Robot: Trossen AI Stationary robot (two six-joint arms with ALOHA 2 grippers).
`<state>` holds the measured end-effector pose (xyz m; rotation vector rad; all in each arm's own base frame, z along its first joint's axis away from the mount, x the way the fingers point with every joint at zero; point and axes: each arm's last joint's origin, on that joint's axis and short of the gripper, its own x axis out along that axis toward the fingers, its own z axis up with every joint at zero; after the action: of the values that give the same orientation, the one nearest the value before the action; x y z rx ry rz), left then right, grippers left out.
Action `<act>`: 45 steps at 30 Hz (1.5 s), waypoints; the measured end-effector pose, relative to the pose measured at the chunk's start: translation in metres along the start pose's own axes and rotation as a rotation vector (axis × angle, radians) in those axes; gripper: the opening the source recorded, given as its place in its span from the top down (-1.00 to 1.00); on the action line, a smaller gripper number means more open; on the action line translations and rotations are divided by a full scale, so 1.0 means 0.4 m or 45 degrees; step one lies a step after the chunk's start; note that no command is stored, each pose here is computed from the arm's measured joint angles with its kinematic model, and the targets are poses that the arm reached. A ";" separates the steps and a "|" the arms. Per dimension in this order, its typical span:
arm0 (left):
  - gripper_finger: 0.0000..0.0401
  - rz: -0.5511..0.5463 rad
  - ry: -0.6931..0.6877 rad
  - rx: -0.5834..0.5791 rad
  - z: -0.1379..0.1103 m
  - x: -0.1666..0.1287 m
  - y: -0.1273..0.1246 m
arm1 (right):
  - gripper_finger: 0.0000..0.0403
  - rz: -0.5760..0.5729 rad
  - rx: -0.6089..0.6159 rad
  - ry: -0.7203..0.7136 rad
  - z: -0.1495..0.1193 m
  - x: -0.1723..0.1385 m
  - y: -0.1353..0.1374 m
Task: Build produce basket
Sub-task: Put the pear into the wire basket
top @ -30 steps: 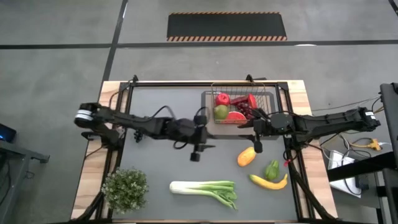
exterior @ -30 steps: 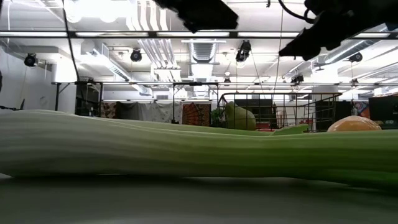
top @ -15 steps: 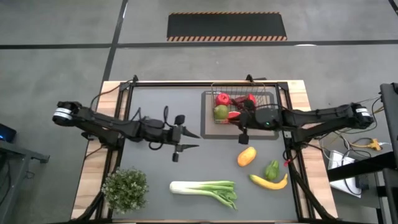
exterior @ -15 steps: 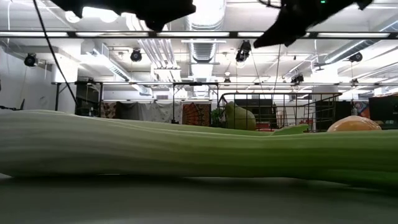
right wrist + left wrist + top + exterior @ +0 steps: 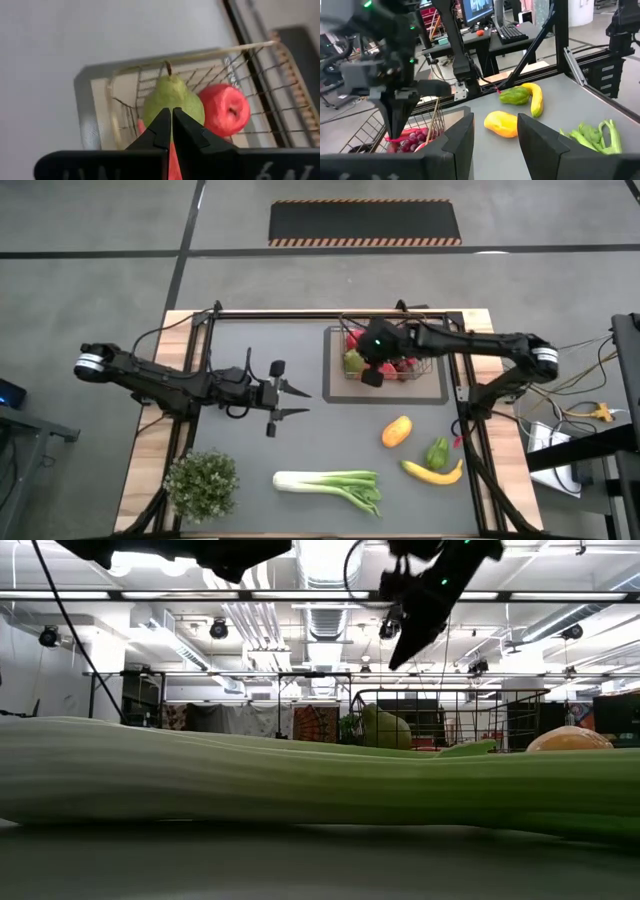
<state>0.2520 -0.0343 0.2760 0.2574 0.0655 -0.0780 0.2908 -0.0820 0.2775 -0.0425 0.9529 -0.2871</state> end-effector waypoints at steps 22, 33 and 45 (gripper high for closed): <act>0.34 0.043 0.019 0.001 -0.014 -0.018 0.001 | 0.96 0.166 0.073 0.285 0.000 0.136 -0.086; 0.34 0.046 0.020 0.002 -0.014 -0.018 0.001 | 0.96 0.147 0.087 0.301 0.002 0.135 -0.099; 0.34 0.046 0.021 0.003 -0.015 -0.018 0.001 | 0.96 0.173 0.081 0.423 -0.004 0.189 -0.099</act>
<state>0.2445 -0.0320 0.2709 0.2612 0.0772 -0.0398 0.3219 -0.1397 0.2226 0.1317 1.2696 -0.2017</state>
